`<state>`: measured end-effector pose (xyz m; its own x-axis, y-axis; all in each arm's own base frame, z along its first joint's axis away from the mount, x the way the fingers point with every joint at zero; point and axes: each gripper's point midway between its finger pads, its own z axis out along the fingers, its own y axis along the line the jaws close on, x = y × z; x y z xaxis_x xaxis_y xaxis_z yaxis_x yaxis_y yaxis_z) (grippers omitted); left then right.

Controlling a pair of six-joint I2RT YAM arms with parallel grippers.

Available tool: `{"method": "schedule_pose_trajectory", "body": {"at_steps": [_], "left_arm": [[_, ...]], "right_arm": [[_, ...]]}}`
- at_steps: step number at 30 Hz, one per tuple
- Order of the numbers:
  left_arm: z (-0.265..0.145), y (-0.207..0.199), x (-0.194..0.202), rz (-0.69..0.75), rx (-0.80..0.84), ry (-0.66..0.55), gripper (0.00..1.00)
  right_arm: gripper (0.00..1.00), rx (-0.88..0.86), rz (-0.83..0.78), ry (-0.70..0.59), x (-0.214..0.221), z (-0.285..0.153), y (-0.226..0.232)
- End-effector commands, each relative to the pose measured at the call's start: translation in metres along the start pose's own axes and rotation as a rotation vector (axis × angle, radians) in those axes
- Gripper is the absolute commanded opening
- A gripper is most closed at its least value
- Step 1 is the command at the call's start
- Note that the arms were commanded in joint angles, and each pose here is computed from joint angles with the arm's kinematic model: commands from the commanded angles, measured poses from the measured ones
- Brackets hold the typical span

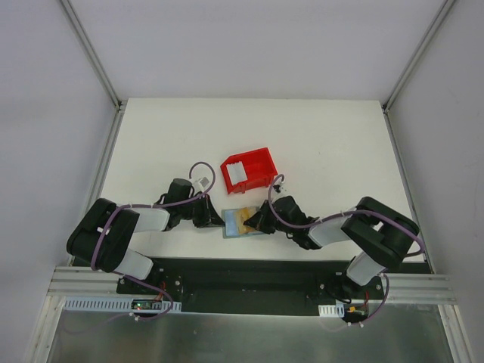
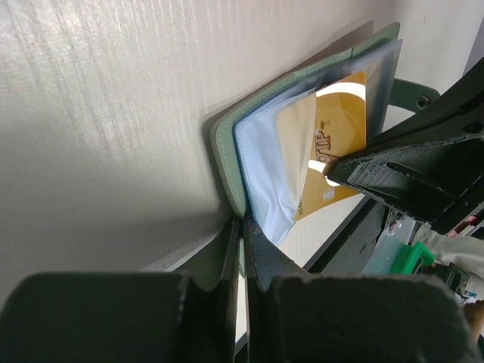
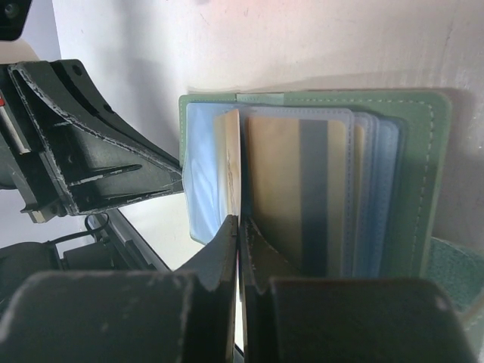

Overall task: Put the credit cards into the card holder
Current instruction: Insert the credit card into the card holder.

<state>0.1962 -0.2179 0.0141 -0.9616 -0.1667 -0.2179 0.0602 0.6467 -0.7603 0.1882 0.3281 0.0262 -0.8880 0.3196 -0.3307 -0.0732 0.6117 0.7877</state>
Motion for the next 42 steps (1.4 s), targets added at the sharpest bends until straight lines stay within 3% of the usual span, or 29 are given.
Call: {"method": "schedule_pose_trajectory", "body": {"at_steps": [1, 6, 19, 29, 34, 42], "left_arm": [[0.001, 0.024, 0.013, -0.030, -0.100, 0.029, 0.00], [-0.001, 0.028, 0.019, -0.031, -0.104, 0.030, 0.00], [-0.001, 0.031, 0.024, -0.036, -0.104, 0.042, 0.00], [0.000, 0.032, 0.023, -0.033, -0.112, 0.046, 0.00], [0.000, 0.032, 0.022, -0.032, -0.116, 0.047, 0.00], [0.000, 0.030, 0.020, -0.030, -0.114, 0.048, 0.00]], "right_arm": [[0.00, 0.046, -0.047, 0.033, 0.014, 0.004, -0.002], [0.00, 0.129, -0.089, -0.062, -0.012, -0.004, -0.024], [0.00, 0.151, -0.133, -0.062, -0.021, -0.006, -0.036], [0.00, -0.052, -0.168, 0.061, -0.007, -0.017, 0.010], [0.00, -0.088, -0.168, -0.001, -0.017, -0.027, 0.024], [0.00, -0.010, -0.178, -0.090, -0.032, -0.036, 0.009]]}}
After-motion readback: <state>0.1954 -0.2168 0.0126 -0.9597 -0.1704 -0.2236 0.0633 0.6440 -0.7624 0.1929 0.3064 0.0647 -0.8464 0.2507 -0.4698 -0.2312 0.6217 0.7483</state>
